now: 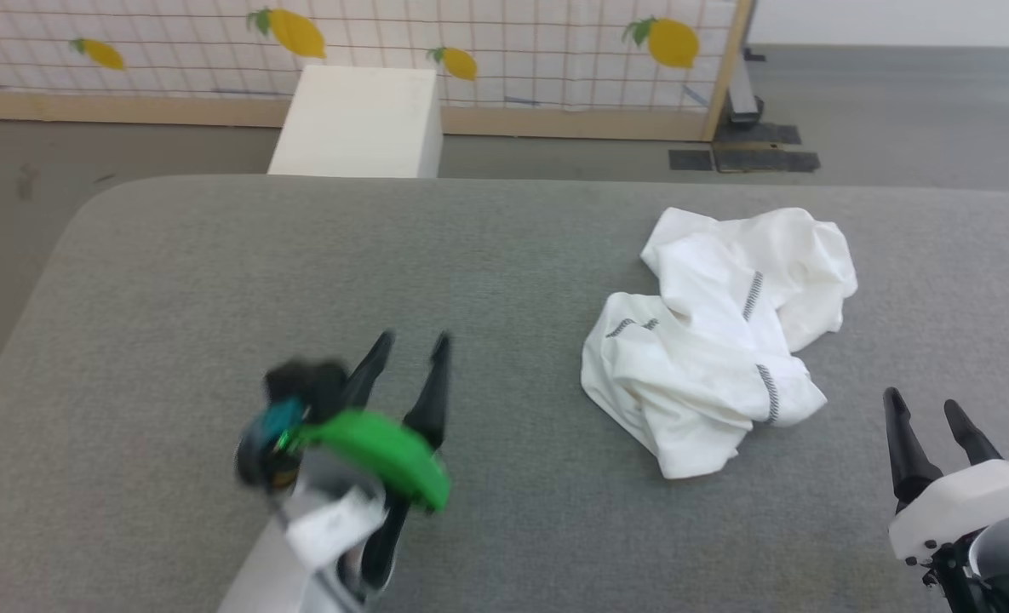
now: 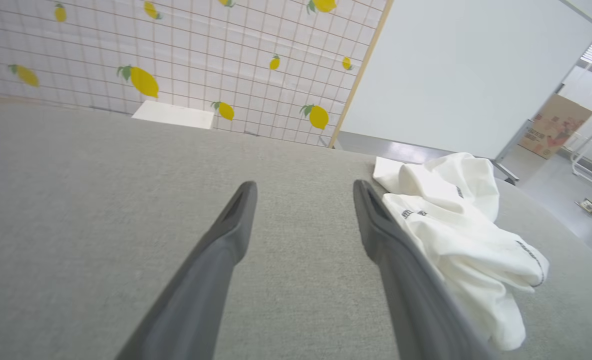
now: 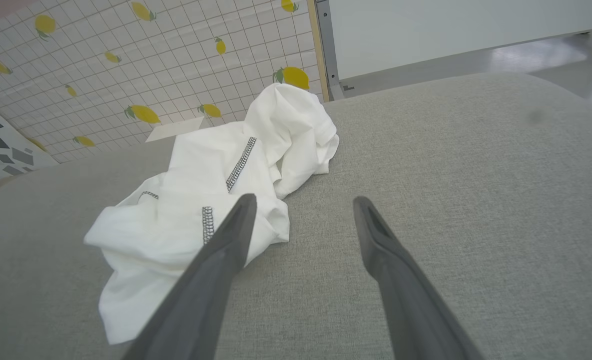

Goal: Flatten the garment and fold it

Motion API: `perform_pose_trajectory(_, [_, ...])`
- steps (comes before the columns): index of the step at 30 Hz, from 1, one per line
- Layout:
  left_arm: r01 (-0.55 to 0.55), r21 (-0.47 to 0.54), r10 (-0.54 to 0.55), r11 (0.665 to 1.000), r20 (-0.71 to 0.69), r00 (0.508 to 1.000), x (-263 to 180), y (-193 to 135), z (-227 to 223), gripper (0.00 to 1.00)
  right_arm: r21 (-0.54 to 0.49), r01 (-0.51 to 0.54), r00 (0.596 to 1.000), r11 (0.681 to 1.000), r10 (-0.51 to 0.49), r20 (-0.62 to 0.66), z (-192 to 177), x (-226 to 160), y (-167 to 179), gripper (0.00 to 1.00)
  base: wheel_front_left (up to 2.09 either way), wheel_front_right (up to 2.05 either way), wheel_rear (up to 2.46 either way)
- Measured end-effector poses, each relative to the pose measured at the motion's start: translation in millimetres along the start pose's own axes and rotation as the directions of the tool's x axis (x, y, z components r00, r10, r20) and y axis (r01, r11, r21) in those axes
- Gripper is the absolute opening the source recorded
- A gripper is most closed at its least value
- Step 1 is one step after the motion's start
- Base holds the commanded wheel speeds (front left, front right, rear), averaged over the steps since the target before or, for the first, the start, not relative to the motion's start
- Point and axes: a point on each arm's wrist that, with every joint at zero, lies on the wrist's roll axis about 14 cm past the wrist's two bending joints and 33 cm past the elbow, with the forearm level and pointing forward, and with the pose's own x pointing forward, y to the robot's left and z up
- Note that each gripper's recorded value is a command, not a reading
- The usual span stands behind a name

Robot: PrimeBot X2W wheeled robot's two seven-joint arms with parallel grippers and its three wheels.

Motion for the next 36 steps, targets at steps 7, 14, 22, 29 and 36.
perform_pose_trajectory(7, [0.235, 0.020, -0.203, 0.972, -0.434, 0.878, 64.4, -74.5, -42.0, 1.00, 0.030, 0.023, 1.000, 0.999, -0.023, -0.014, -2.2, 3.1, -8.8, 1.00, 0.00, 0.00, 0.00])
perform_pose_trajectory(14, [0.326, 0.085, -0.173, 0.941, -0.708, 0.684, 82.6, -102.6, -92.4, 1.00, 0.049, 0.087, 0.995, 0.995, -0.084, -0.052, -17.0, 3.3, -29.9, 1.00, 0.00, 0.00, 0.00])
perform_pose_trajectory(22, [0.317, 0.153, -0.061, 0.936, -0.817, 0.574, 83.9, -87.4, -145.4, 1.00, 0.049, 0.165, 0.983, 0.985, -0.160, -0.094, -35.2, -1.6, -54.9, 1.00, 0.00, 0.00, 0.00])
perform_pose_trajectory(29, [0.325, 0.097, -0.113, 0.941, -0.814, 0.569, 83.6, -94.1, -148.7, 0.00, 0.047, 0.152, 0.984, 0.987, -0.147, -0.103, -39.1, 4.7, -50.5, 1.00, 0.00, 0.00, 0.00])
perform_pose_trajectory(36, [0.225, -0.122, -0.254, 0.967, -0.587, 0.769, 112.6, -106.5, -79.2, 0.00, 0.042, 0.108, 0.989, 0.993, -0.103, -0.102, -38.6, 12.5, -35.6, 1.00, 0.00, 0.00, 0.00])
